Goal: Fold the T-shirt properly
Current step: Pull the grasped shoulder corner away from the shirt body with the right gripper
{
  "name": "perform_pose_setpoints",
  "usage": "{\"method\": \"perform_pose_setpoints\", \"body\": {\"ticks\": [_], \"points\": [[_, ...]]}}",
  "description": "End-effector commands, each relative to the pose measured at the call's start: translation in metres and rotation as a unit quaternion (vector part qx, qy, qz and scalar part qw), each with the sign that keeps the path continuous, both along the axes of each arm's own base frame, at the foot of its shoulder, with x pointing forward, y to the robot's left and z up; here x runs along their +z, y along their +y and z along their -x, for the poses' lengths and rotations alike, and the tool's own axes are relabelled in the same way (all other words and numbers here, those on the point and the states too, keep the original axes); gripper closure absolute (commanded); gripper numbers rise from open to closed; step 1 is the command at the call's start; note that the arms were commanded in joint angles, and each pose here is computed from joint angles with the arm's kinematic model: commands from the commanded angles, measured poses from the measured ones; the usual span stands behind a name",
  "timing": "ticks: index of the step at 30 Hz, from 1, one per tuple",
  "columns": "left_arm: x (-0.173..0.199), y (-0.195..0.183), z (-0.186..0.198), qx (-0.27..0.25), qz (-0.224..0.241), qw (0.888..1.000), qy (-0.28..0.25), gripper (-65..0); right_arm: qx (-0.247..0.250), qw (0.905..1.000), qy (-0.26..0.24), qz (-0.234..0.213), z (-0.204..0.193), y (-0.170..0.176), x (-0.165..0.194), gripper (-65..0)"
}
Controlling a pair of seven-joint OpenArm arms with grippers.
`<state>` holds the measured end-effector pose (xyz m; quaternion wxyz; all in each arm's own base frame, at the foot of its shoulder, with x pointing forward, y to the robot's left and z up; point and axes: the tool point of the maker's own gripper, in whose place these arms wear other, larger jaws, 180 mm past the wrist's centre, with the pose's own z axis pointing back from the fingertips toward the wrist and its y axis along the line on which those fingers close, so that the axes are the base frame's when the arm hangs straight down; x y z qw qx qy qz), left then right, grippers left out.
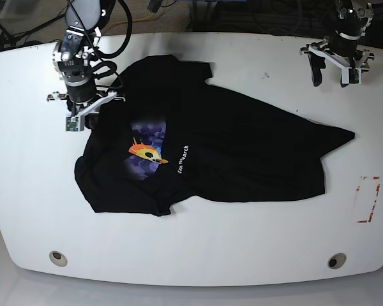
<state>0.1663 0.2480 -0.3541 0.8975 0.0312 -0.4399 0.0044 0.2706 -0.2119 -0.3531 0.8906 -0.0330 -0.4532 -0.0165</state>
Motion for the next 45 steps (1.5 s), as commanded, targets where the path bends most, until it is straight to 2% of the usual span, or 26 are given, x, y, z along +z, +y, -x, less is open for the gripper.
{"method": "perform_pose_setpoints", "body": {"ticks": [1, 7, 11, 17, 21, 22, 24, 25, 27, 30, 31, 33, 39, 45], "points": [[0.009, 0.001, -0.004, -0.003, -0.004, 1.000, -0.018, -40.4, 0.011, 0.9996, -0.025, -0.006, -0.007, -0.006, 0.011, -3.0], [0.010, 0.001, -0.005, -0.003, -0.004, 1.000, -0.019, -40.4, -0.005, 0.9994, -0.027, -0.021, 0.003, -0.032, 0.008, -3.0], [0.009, 0.000, -0.005, -0.003, -0.003, 1.000, -0.019, -40.4, -0.024, 0.9969, -0.045, -0.060, 0.012, -0.048, 0.008, -3.0], [0.013, 0.001, -0.011, -0.003, -0.004, 1.000, -0.028, -40.6, -0.089, 0.9829, -0.060, -0.150, 0.031, -0.072, -0.011, -3.2], [0.015, 0.000, -0.012, -0.004, -0.001, 0.999, -0.032, -40.7, -0.097, 0.9780, -0.054, -0.177, 0.036, -0.071, -0.022, -4.1], [0.015, 0.000, -0.012, -0.004, -0.001, 0.999, -0.032, -40.7, -0.095, 0.9782, -0.049, -0.178, 0.037, -0.070, -0.023, -6.5], [0.016, 0.000, -0.013, -0.004, -0.001, 0.999, -0.034, -40.8, -0.091, 0.9775, -0.036, -0.187, 0.039, -0.067, -0.026, -15.7], [0.016, -0.001, -0.013, -0.004, -0.001, 0.999, -0.034, -40.8, -0.087, 0.9768, -0.033, -0.193, 0.040, -0.065, -0.027, -20.8], [0.016, -0.001, -0.013, -0.004, -0.001, 0.999, -0.034, -40.8, -0.070, 0.9747, -0.034, -0.210, 0.042, -0.060, -0.024, -36.6], [0.018, -0.001, -0.018, -0.004, -0.001, 0.999, -0.041, -40.8, -0.065, 0.9705, -0.036, -0.229, 0.048, -0.058, -0.022, -50.9], [0.019, -0.001, -0.019, -0.004, -0.001, 0.999, -0.042, -40.8, -0.066, 0.9690, -0.034, -0.236, 0.050, -0.058, -0.022, -53.3], [0.019, 0.000, -0.019, -0.005, -0.002, 0.999, -0.042, -40.8, -0.063, 0.9675, -0.025, -0.244, 0.053, -0.055, -0.025, -53.6], [0.023, 0.002, -0.027, -0.005, -0.006, 0.999, -0.053, -40.8, -0.060, 0.9660, 0.015, -0.251, 0.070, -0.048, -0.038, -47.1], [0.028, 0.007, -0.031, 0.001, -0.011, 0.998, -0.061, -40.8, -0.063, 0.9637, 0.035, -0.257, 0.083, -0.040, -0.047, -46.0]]}}
